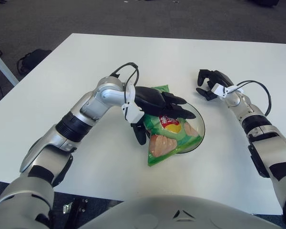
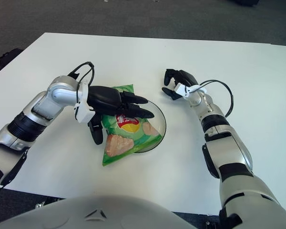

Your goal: Put the snack into the plate.

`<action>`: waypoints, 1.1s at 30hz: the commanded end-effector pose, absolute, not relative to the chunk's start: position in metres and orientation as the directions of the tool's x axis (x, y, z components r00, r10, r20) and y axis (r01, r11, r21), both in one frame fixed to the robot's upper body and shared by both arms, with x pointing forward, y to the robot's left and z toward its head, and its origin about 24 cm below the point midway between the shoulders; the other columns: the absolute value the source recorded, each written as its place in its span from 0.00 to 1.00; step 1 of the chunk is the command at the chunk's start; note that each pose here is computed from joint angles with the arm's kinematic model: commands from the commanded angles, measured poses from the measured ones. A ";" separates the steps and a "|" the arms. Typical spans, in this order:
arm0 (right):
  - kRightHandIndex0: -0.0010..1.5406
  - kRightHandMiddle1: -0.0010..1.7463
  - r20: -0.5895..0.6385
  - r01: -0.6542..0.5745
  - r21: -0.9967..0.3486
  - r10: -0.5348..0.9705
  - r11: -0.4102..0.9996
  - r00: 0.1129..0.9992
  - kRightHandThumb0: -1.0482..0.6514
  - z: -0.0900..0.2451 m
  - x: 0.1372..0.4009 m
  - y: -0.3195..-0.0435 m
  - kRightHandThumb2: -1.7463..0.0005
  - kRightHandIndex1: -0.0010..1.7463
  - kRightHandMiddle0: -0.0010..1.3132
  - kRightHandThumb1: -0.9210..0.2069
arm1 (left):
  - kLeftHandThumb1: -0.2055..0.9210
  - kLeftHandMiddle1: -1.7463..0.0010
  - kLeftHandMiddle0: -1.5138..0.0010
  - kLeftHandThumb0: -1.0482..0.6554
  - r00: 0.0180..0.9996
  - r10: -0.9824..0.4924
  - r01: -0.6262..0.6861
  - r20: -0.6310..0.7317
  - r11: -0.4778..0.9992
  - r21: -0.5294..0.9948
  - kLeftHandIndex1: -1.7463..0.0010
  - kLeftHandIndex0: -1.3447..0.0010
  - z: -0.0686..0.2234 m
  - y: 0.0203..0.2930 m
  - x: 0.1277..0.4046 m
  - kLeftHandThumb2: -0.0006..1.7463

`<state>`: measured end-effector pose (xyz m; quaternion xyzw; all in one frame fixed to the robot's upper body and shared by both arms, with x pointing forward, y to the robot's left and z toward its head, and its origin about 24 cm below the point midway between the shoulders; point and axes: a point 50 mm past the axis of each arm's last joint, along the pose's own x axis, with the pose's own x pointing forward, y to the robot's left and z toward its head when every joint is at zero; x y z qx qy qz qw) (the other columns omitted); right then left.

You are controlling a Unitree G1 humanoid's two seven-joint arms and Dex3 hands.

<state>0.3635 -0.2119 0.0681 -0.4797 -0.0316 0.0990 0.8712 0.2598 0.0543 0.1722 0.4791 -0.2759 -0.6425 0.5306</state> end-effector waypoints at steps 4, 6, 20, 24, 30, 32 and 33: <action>0.61 1.00 -0.217 -0.276 -0.842 0.178 0.462 0.960 0.32 0.017 0.337 -0.217 0.21 1.00 0.50 0.58 | 0.82 1.00 1.00 0.08 0.053 -0.958 0.459 -0.281 -0.227 0.859 1.00 1.00 0.176 0.059 0.265 0.11; 0.63 1.00 -0.208 -0.272 -0.847 0.186 0.457 0.960 0.32 0.017 0.336 -0.217 0.21 1.00 0.50 0.58 | 0.81 1.00 1.00 0.09 0.067 -0.962 0.456 -0.266 -0.207 0.865 1.00 1.00 0.176 0.061 0.266 0.11; 0.69 1.00 -0.220 -0.304 -0.843 0.230 0.444 0.948 0.33 0.021 0.335 -0.213 0.26 1.00 0.46 0.52 | 0.82 1.00 1.00 0.09 0.341 -0.940 0.384 -0.028 0.112 0.917 1.00 1.00 0.201 0.121 0.255 0.11; 0.71 1.00 -0.214 -0.303 -0.856 0.245 0.419 0.946 0.33 0.023 0.335 -0.212 0.25 1.00 0.46 0.53 | 0.84 1.00 1.00 0.08 0.435 -0.900 0.287 0.012 0.151 0.946 1.00 1.00 0.210 0.138 0.252 0.12; 0.73 1.00 -0.233 -0.319 -0.842 0.241 0.435 0.942 0.33 0.024 0.334 -0.213 0.25 1.00 0.46 0.53 | 0.91 1.00 1.00 0.04 0.499 -0.858 0.217 0.120 0.257 0.942 1.00 1.00 0.217 0.156 0.253 0.14; 0.72 1.00 -0.236 -0.321 -0.841 0.239 0.435 0.942 0.33 0.025 0.334 -0.213 0.25 1.00 0.46 0.53 | 0.91 1.00 1.00 0.03 0.518 -0.845 0.214 0.136 0.281 0.935 1.00 1.00 0.220 0.162 0.255 0.14; 0.72 1.00 -0.237 -0.322 -0.843 0.240 0.432 0.941 0.33 0.026 0.335 -0.212 0.25 1.00 0.46 0.53 | 0.92 1.00 1.00 0.04 0.537 -0.829 0.206 0.152 0.304 0.930 1.00 1.00 0.223 0.168 0.257 0.14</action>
